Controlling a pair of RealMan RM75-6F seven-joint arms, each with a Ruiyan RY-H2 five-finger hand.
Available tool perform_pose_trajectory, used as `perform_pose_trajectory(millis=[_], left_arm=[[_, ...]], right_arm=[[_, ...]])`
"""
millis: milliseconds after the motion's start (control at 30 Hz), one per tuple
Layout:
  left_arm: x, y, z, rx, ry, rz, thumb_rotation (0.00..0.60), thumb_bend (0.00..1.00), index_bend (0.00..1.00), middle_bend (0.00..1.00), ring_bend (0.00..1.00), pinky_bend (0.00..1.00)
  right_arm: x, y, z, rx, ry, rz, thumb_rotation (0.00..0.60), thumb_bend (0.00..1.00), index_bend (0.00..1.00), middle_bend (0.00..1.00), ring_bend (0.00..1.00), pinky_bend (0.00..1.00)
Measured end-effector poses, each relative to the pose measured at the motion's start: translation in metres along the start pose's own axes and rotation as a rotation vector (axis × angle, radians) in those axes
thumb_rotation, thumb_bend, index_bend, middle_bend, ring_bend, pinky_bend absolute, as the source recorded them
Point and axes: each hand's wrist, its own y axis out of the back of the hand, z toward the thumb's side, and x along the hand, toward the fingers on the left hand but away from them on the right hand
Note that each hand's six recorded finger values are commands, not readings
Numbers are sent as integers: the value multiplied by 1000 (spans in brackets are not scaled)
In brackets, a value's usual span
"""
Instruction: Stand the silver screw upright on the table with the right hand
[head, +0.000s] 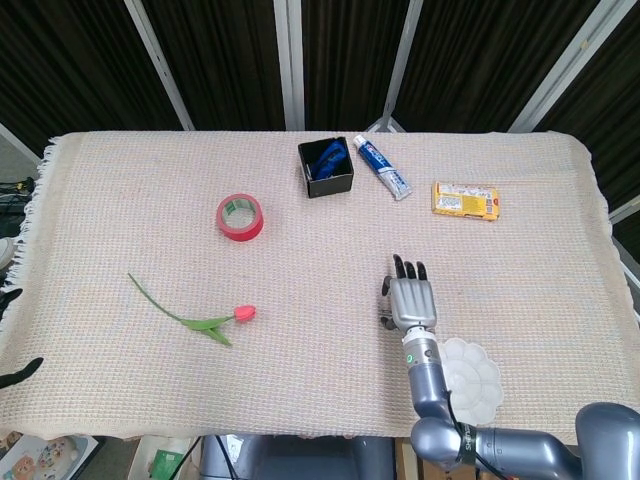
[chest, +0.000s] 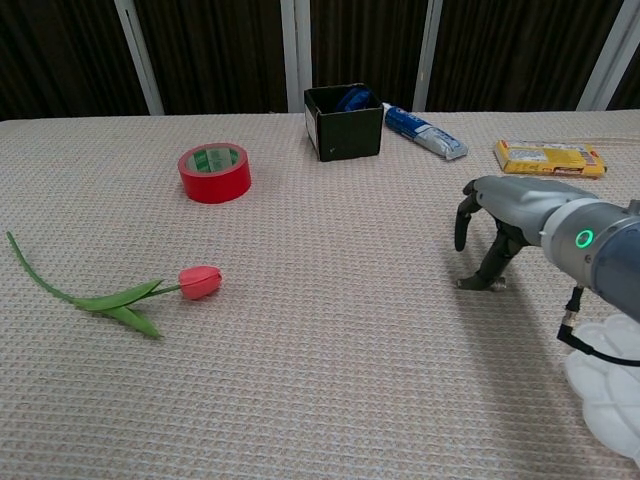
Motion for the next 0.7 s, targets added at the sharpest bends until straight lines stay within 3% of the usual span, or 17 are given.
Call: perform_pose_trajectory(millis=[700], left_arm=[[1,1,0,-2,0,3,600,250,152,0,0,0]], right_arm=[[-5,-12,-1,-2,-45,-14,600,273,529,35,109,37]])
